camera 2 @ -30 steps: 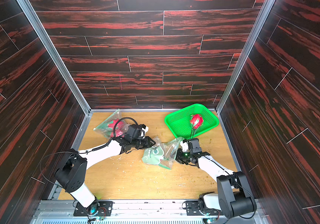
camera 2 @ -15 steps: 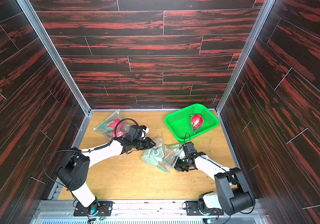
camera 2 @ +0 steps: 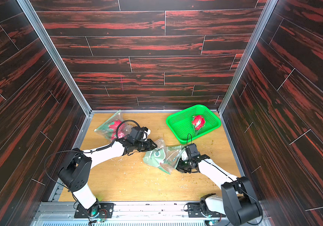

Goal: Open the zip-top bag and take out the dragon fruit
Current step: Pick up the dragon fruit from the zipper food storage bag.

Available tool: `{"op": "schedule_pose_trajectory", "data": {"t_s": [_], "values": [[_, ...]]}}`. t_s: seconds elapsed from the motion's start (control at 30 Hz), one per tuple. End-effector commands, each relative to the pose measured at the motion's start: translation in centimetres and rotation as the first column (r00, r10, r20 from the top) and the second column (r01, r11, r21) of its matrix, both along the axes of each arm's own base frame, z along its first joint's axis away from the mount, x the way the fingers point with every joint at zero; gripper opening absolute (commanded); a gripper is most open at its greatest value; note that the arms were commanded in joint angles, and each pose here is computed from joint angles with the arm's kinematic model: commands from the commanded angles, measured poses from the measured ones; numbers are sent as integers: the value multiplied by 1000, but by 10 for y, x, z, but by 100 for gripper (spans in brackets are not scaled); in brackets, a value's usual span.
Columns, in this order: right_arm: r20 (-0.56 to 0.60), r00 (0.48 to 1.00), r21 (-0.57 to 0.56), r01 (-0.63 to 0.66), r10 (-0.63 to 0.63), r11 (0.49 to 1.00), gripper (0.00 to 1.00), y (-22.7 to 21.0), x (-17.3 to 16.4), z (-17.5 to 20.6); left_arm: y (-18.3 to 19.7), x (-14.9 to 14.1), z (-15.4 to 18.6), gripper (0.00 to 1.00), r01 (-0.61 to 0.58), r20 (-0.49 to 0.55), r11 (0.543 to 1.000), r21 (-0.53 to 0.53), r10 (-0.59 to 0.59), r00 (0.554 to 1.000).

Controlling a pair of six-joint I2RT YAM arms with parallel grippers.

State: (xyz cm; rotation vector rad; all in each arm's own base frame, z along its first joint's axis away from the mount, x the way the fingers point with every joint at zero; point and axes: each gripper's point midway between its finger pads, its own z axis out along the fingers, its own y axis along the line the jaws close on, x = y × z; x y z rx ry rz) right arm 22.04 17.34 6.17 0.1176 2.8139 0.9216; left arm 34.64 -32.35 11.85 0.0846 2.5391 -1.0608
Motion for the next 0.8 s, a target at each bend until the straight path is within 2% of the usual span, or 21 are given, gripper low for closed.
{"op": "schedule_pose_trajectory", "data": {"t_s": [0.0,0.17,0.63,0.77], "values": [[91,995,18,45,-46,999,27,2,18,22,-1,5,13,29,7,29,1000,-10,-7,1000],[108,991,110,65,-77,992,29,12,29,32,-4,6,16,29,13,33,1000,-22,-13,999],[101,985,214,114,-138,970,33,22,47,22,-6,4,15,29,23,30,999,-39,-22,999],[68,990,200,109,-125,974,33,24,46,8,-7,4,15,29,23,30,999,-47,-22,999]]}}
